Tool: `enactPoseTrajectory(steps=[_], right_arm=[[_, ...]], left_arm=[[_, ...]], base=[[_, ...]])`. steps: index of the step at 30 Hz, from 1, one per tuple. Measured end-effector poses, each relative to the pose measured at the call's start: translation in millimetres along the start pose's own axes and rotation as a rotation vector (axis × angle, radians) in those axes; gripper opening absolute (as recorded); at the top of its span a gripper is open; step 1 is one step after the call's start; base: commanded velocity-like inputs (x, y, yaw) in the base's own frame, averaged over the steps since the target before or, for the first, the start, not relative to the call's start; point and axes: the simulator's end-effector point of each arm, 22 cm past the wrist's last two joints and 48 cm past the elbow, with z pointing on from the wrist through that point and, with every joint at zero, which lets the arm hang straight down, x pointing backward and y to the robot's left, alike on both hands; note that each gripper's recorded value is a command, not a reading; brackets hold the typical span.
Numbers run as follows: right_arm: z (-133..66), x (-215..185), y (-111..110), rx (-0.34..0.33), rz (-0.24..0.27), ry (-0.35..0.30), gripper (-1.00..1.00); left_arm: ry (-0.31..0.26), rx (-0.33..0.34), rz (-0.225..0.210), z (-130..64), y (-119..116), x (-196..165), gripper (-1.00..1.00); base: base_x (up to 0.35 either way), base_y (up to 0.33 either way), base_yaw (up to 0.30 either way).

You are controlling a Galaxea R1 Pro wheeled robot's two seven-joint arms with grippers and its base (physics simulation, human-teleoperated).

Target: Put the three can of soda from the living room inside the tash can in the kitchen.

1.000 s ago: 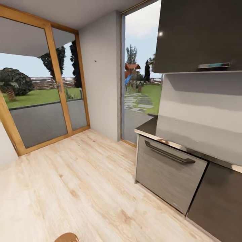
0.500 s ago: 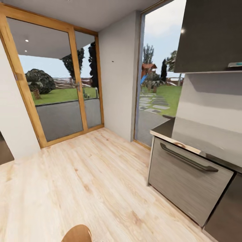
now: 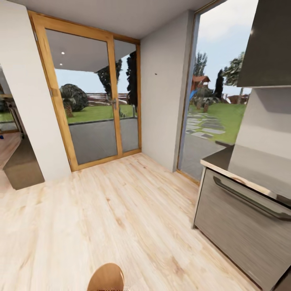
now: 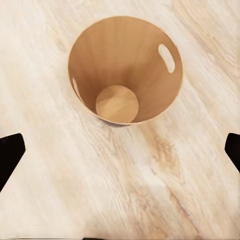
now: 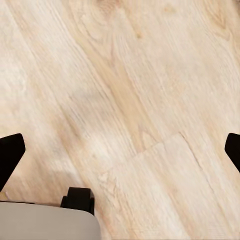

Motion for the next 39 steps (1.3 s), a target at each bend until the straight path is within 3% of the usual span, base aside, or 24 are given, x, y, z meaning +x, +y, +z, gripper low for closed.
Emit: enactPoseTrajectory(steps=[39], right_arm=[[0.0,-0.2,0.1,0.0,0.0,-0.001,1.0]], left_arm=[[0.005,-0.002,0.0,0.1,0.5,2.7,1.0]], base=[[0.0,0.0,0.29]])
